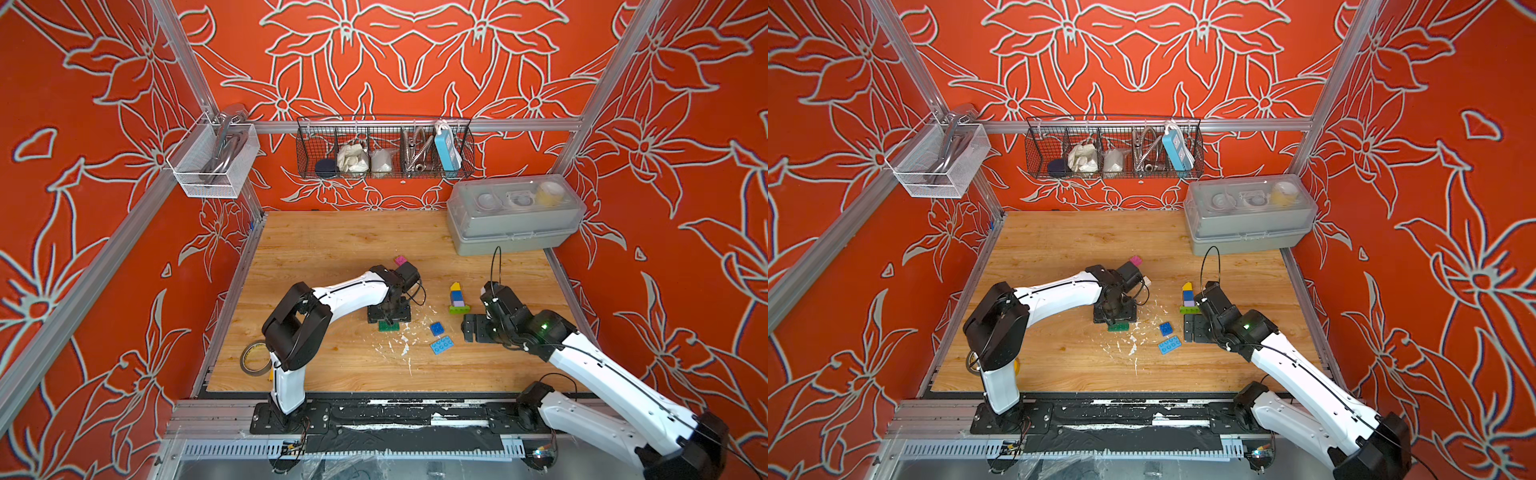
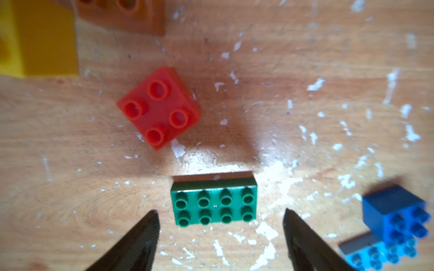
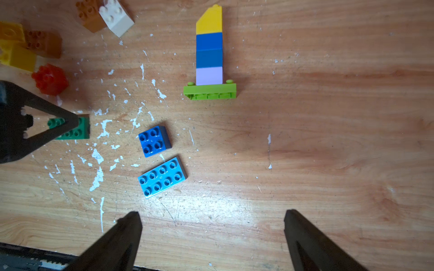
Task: Assemble the number 1 with lego
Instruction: Place the lego brick at the center of the board, then pick up the lego brick from the center of the board, then assemble the lego brick with the lego brick.
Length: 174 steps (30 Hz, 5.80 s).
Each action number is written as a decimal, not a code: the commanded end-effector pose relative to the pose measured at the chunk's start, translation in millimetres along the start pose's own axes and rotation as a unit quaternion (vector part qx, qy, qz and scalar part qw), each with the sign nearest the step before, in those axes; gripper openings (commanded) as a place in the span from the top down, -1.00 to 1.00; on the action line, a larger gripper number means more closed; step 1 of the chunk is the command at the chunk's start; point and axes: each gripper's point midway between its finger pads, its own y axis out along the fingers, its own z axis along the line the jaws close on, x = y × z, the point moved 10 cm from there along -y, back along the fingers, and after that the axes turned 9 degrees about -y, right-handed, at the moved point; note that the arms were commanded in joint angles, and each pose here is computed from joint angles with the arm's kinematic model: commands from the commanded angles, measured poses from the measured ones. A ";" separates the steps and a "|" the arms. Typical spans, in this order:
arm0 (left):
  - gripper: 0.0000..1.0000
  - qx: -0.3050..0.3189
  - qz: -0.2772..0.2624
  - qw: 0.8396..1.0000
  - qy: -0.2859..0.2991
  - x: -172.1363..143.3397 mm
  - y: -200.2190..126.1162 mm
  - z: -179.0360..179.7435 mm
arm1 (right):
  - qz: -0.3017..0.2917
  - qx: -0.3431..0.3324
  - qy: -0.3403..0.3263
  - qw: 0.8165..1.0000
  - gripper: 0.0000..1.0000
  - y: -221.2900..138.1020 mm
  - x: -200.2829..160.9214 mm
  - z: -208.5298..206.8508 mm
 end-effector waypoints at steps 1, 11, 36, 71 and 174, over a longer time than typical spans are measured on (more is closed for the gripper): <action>-0.83 -0.008 -0.017 1.000 0.008 -1.3 -25.9 6.3 | -0.012 0.007 -0.018 1.000 -1.00 -8.3 9.9 3.7; -0.99 -0.079 -0.105 0.990 -0.048 -40.5 -109.4 77.4 | 0.089 0.049 -0.073 0.992 -0.70 11.7 43.3 34.6; -0.99 -0.282 -0.167 0.941 -0.083 -103.4 -96.1 157.2 | 0.203 0.048 -0.145 0.967 -0.18 120.5 53.0 80.9; -0.99 -0.302 -0.163 0.935 -0.086 -99.8 -94.1 156.9 | 0.238 -0.004 -0.113 0.965 0.15 140.7 37.6 80.4; -0.99 -0.355 -0.216 0.901 -0.121 -120.3 -100.2 192.9 | 0.264 -0.086 -0.025 0.960 0.84 190.2 61.2 219.7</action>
